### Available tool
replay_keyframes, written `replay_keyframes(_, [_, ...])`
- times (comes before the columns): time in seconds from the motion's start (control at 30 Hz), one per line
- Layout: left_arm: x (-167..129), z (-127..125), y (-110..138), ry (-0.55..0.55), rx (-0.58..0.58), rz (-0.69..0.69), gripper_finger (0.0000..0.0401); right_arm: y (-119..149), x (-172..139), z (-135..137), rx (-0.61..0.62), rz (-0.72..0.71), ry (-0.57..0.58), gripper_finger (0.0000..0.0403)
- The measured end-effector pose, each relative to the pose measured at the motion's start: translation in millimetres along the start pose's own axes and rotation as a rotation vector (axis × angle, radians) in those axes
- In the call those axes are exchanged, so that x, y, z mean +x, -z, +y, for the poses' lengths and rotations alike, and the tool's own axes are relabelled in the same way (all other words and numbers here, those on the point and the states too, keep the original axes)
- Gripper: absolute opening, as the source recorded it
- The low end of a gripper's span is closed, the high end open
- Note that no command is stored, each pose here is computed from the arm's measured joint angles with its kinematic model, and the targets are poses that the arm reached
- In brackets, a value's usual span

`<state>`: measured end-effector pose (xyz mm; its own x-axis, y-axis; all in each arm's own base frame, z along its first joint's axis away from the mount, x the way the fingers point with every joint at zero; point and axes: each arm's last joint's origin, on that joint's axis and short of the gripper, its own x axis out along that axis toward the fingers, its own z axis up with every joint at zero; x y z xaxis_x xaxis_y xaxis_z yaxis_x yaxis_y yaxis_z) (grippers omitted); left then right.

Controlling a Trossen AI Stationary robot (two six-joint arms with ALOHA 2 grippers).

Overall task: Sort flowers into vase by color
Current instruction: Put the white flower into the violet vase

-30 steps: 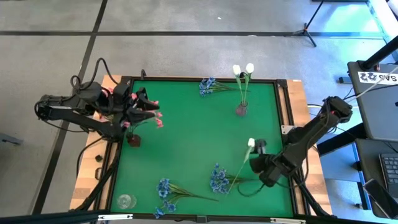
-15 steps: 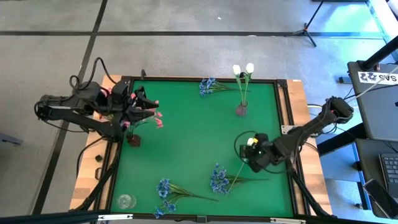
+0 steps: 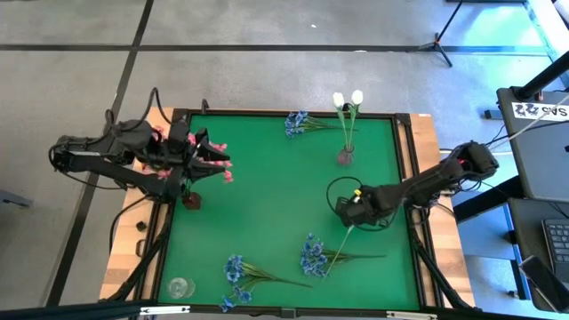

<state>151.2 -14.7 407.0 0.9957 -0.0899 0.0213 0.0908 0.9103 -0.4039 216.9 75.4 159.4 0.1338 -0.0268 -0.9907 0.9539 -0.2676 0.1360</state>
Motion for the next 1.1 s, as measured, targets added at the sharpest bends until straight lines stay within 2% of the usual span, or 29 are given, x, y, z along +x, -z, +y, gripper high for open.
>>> replay_keyframes(0.1, [-0.1, 0.5, 1.3, -0.005, -0.001, 0.014, 0.0174, -1.3, 10.0, 1.0, 0.001, 0.038, -0.003, 0.0185])
replay_keyframes(0.17, [-0.1, 0.5, 1.3, -0.004, -0.001, 0.014, 0.0174, -1.4, 13.4, 1.5, 0.003, 0.036, 0.003, 0.016])
replay_keyframes(0.3, [-1.1, 0.3, 0.8, -0.003, 0.005, 0.01, 0.0174, -2.0, 14.2, 1.4, -0.002, 0.006, -0.006, 0.0082])
replay_keyframes(0.4, [-1.6, 0.1, 0.5, -0.001, 0.006, 0.008, 0.0174, -2.5, 12.7, 4.4, -0.055, -0.032, -0.043, 0.0018])
replay_keyframes(0.57, [-1.4, 0.2, 0.6, -0.001, 0.007, 0.009, 0.0174, -1.0, -14.3, 20.1, -0.121, -0.156, -0.228, 0.0017])
replay_keyframes(0.77, [-1.4, 0.2, 0.7, -0.001, 0.007, 0.01, 0.0174, -5.4, -76.1, 38.7, -0.404, -0.424, -0.495, 0.001])
replay_keyframes(0.97, [-1.5, 0.2, 0.6, -0.001, 0.007, 0.009, 0.0174, -17.2, -143.8, 47.7, -0.752, -0.716, -0.636, 0.0006])
replay_keyframes(1.1, [-3.7, 0.0, -0.3, -0.003, 0.007, 0.001, 0.0174, -24.9, -187.1, 50.2, -0.988, -0.86, -0.8, 0.0004])
